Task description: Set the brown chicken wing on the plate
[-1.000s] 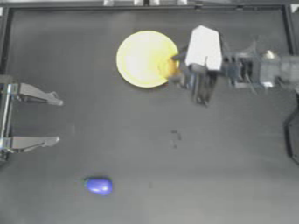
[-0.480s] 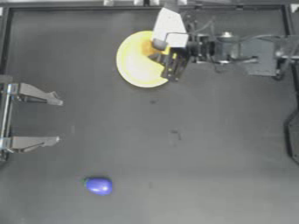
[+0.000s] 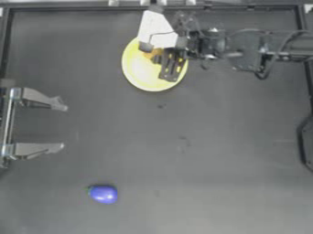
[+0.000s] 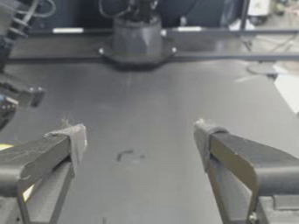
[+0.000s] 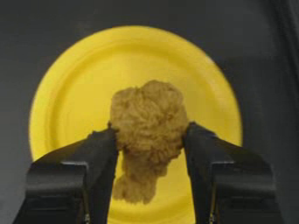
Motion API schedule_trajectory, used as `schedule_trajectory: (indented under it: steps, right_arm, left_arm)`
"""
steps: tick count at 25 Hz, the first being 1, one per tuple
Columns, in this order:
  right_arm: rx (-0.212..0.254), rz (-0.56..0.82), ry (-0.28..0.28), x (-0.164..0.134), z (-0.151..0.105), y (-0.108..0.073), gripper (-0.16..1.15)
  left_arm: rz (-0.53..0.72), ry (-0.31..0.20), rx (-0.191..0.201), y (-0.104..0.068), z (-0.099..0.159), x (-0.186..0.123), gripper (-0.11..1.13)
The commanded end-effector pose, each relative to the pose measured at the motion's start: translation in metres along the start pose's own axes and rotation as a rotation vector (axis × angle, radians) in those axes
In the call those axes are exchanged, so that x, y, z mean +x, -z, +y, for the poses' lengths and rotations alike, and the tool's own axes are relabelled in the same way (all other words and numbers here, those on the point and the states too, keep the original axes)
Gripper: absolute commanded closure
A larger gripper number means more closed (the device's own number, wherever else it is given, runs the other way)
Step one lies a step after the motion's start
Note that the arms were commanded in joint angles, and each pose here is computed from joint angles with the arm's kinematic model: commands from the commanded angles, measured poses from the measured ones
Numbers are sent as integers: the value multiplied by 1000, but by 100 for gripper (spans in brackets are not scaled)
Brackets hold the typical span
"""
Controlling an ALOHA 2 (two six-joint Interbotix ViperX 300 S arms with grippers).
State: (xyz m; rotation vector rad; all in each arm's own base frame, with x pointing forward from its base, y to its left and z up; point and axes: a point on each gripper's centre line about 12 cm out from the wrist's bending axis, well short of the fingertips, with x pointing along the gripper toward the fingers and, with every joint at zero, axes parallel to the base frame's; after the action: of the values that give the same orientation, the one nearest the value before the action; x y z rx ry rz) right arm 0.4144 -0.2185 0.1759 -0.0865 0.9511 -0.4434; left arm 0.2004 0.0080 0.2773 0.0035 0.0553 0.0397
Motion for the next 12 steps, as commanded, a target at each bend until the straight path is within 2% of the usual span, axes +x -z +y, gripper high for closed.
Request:
schedule_trajectory:
  steps: [1,7,12]
  right_arm:
    - [41,-14,-67,-2,-9,-15,93]
    - [58,25,-194,17,-15,-16,94]
    - [55,37,-201,30,-21,-16,94]
  left_arm:
    - [-11,0,0,-7,0,6,0]
    - [-8,-2,0,-7,0,6,0]
    - [-8,-2,0,-7,0,6,0]
